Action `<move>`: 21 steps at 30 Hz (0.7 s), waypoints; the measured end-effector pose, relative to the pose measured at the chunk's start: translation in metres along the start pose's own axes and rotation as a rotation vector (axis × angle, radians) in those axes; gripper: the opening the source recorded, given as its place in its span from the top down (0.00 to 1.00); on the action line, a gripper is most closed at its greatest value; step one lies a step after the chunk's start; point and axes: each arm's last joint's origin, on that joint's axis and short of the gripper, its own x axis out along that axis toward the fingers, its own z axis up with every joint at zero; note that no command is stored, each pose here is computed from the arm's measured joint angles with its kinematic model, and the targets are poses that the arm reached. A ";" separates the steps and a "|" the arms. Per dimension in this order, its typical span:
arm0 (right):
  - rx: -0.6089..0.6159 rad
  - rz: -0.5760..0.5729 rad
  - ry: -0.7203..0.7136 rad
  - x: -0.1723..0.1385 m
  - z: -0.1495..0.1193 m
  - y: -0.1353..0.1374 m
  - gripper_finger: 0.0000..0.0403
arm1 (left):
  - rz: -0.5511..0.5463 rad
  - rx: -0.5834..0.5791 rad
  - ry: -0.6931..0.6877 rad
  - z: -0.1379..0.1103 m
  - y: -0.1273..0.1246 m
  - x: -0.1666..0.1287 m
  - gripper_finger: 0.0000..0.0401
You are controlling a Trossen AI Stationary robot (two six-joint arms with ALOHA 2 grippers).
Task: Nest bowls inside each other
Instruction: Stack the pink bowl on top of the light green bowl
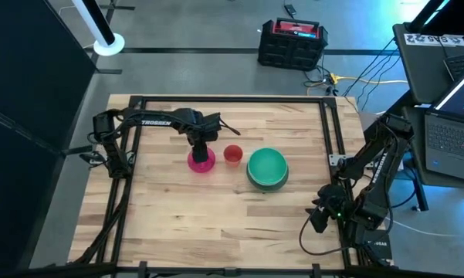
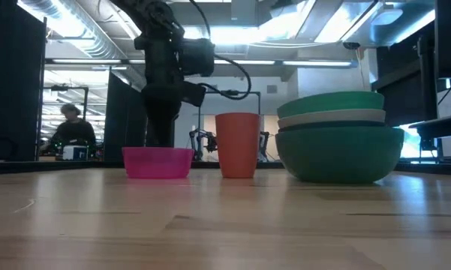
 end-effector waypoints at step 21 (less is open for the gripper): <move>-0.008 -0.007 0.006 0.000 0.000 0.000 0.48 | -0.029 0.095 0.040 0.008 -0.006 -0.007 1.00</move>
